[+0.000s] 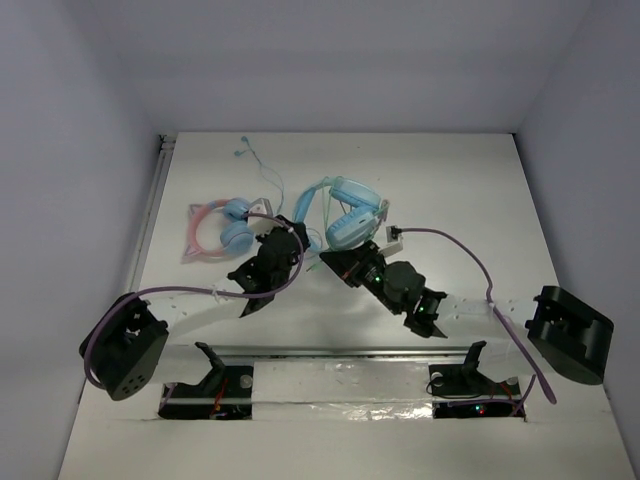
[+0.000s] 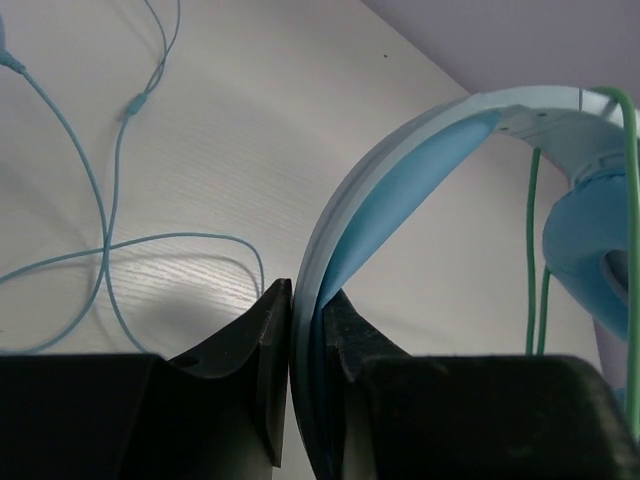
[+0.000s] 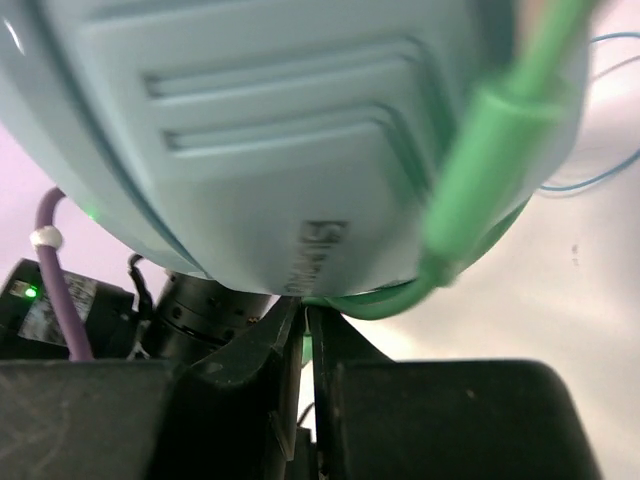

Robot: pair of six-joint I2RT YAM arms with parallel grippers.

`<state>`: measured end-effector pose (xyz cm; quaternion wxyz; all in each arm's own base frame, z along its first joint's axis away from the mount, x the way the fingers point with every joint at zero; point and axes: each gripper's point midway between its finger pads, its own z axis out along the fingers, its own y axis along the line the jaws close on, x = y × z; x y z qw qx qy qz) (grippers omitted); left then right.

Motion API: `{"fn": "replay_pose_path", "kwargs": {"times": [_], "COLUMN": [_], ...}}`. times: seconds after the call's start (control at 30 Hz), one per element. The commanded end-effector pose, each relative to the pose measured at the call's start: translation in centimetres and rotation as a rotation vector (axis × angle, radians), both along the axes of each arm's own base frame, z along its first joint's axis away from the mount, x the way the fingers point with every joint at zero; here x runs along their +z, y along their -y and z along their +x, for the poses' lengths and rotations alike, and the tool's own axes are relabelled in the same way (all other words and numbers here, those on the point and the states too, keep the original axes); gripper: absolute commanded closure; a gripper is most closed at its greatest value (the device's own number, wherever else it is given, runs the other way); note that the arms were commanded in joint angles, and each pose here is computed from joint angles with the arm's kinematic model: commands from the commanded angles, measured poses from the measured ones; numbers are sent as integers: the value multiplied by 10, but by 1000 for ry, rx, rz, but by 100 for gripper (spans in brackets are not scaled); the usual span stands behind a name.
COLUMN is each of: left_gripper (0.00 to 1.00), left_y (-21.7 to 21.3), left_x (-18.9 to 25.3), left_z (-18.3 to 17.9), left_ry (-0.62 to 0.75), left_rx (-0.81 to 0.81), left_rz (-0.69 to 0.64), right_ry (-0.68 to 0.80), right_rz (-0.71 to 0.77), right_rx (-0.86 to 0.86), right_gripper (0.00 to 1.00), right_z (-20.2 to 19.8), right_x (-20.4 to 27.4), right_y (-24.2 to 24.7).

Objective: Wrap the headphones

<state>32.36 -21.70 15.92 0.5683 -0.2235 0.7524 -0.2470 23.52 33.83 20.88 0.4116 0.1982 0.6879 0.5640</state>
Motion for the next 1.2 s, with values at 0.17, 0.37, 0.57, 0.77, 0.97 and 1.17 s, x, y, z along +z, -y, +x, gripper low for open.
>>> {"fn": "replay_pose_path", "kwargs": {"times": [0.17,0.37,0.57,0.77,0.97,1.17], "left_gripper": [100,100,100,100,100,100], "left_y": [19,34,49,66,75,96], "left_x": [-29,-46,-67,-76,-89,-96], "left_z": [-13,-15,-12,-14,-2,21], "left_ry": [-100,-140,-186,-223,-238,-227], "left_rx": [-114,-178,-228,-294,-283,-289], "left_rz": [106,110,145,136,164,193], "right_ry": [-6,-21,-69,-100,-39,42], "right_rz": [147,137,71,-28,-156,-258], "right_rx": [-65,-76,-159,-228,-353,-528], "right_gripper": [75,65,63,64,76,81], "right_z": [22,19,24,25,29,22], "right_x": [37,19,-12,-43,-31,6], "right_y": [-12,-5,14,33,76,145]}}
